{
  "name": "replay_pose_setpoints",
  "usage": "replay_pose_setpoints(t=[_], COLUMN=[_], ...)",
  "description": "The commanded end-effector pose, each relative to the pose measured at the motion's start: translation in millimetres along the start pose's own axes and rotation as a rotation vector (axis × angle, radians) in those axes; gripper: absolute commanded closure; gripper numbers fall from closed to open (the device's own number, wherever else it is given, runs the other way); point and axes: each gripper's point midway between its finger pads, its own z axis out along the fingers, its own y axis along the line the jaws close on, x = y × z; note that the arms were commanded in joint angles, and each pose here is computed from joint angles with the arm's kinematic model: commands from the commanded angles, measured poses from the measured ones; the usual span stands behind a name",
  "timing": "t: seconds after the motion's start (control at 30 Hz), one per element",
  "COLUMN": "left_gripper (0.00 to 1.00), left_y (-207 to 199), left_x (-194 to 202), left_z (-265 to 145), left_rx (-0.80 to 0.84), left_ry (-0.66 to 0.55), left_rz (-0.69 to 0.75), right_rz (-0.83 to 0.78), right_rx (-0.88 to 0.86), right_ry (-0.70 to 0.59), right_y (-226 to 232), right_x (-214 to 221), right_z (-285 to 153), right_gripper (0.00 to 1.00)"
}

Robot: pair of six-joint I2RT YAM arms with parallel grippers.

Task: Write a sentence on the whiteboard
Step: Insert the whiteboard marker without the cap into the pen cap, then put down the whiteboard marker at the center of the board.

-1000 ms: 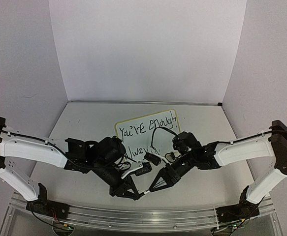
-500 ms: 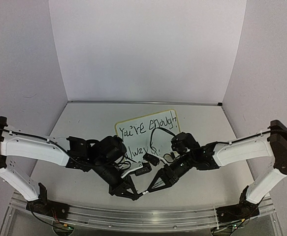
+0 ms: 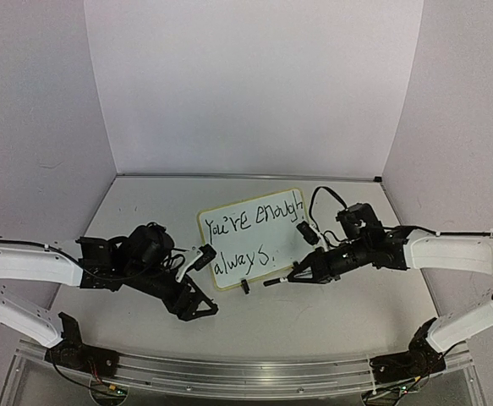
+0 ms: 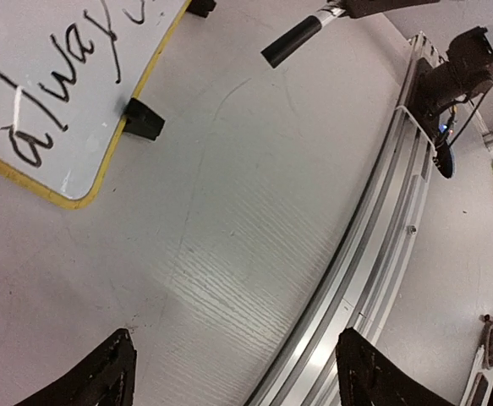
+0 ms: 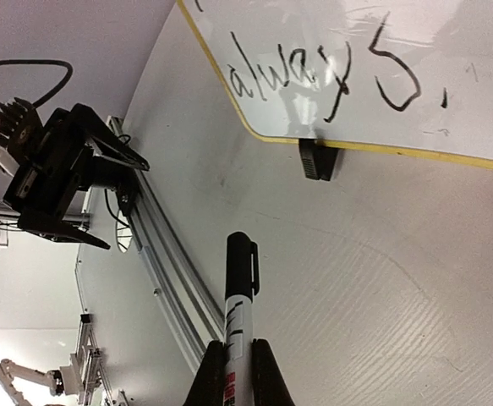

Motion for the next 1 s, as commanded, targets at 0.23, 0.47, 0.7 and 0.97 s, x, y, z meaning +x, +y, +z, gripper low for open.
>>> replay_pose_setpoints(t=[0.23,0.47,0.7,0.97], left_gripper=[0.16,0.13,0.12,0.06], left_y=[46.2,77.4,131.2,212.0], left_x=[-9.6,-11.0,-4.2,-6.4], left_z=[1.6,4.4,-9.1,-46.3], left_rx=[-0.057,-0.130,-0.228,-0.388], left_ry=[-0.084,-0.100,-0.164,-0.282], left_rz=[-0.320,-0.403,-0.481,-0.590], right_rz=[0.141,0.171,0.178,0.178], right_rx=[0.301,0.387,0.518,0.692], right_ry=[0.004,-0.044,-0.082,-0.200], right_y=[-89.0,-113.2,-139.0,-168.6], right_x=[7.5,3.9,2.3,-15.1], right_z=[12.4,-2.0,-20.4,-70.8], right_gripper=[0.95,0.73,0.37,0.15])
